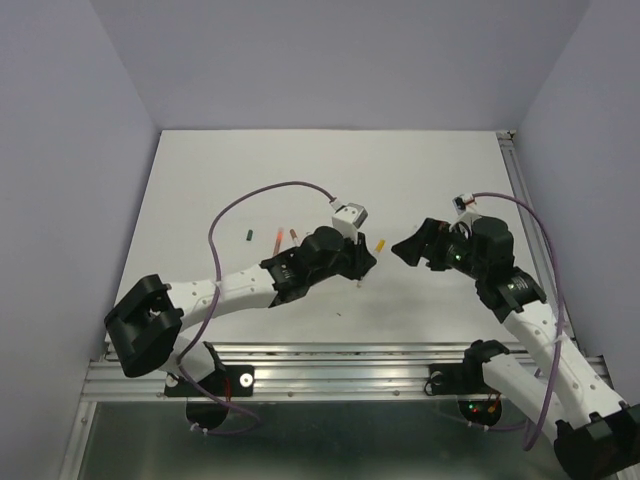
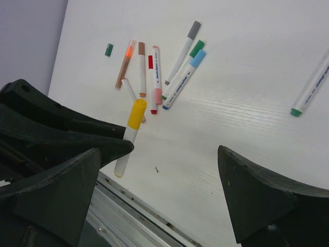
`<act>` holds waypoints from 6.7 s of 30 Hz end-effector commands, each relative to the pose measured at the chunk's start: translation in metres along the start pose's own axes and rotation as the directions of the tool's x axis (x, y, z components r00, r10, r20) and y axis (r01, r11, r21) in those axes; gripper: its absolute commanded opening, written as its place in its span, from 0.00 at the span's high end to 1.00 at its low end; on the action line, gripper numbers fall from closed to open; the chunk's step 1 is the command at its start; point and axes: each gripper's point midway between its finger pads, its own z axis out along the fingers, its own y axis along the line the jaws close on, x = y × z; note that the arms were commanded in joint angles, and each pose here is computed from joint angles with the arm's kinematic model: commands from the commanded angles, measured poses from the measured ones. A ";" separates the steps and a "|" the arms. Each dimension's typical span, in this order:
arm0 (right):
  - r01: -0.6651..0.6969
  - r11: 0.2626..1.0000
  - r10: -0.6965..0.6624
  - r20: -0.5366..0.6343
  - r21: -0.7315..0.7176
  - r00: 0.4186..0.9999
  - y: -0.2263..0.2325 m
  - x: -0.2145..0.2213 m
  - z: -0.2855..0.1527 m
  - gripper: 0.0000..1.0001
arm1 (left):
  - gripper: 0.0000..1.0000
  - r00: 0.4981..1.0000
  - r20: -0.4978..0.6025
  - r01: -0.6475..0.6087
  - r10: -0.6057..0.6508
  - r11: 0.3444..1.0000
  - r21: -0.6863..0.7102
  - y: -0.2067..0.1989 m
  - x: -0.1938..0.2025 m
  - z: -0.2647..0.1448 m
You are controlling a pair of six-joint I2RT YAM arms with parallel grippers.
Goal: Open the pen caps
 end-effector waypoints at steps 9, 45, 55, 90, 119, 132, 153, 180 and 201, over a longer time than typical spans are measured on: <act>0.018 0.963 -0.012 0.025 -0.269 1.000 0.058 -0.030 0.011 0.00 | 1.00 0.986 0.109 0.117 -0.129 0.987 0.109 -0.029 -0.026 -0.019; -0.101 0.962 0.102 -0.009 -0.254 0.995 0.080 -0.021 0.051 0.91 | 1.00 0.960 0.188 0.183 -0.206 0.974 0.133 -0.048 -0.056 -0.030; -0.141 0.961 0.147 0.008 -0.236 0.989 0.080 -0.027 0.050 0.99 | 0.58 0.973 0.140 0.162 -0.184 0.974 0.159 -0.057 -0.050 -0.025; -0.164 0.919 -0.020 0.459 0.358 0.888 -0.004 -0.154 0.065 0.99 | 1.00 0.964 -0.118 0.256 -0.239 0.953 0.163 -0.088 0.081 -0.060; -0.293 0.901 0.158 0.387 0.320 0.908 -0.057 -0.016 -0.055 0.99 | 0.93 0.986 -0.031 0.136 -0.164 0.898 -0.419 0.024 -0.003 0.169; -0.292 0.897 0.149 0.396 0.332 0.906 -0.060 -0.014 -0.063 0.99 | 0.86 0.984 -0.079 0.103 -0.162 0.865 -0.491 0.047 0.019 0.192; -0.296 0.878 0.136 0.396 0.376 0.908 -0.066 -0.015 -0.067 0.95 | 0.52 0.991 -0.052 0.089 -0.124 0.895 -0.437 0.029 -0.015 0.163; 0.046 0.997 -0.049 -0.055 -0.060 0.997 0.071 0.009 0.095 0.94 | 0.03 0.861 0.369 0.505 -0.350 0.675 -0.538 0.123 0.006 -0.154; 0.345 0.900 -0.418 -0.302 -0.268 0.857 0.165 0.118 0.331 0.87 | 0.01 0.758 0.457 0.652 -0.465 0.522 -0.550 0.160 0.061 -0.208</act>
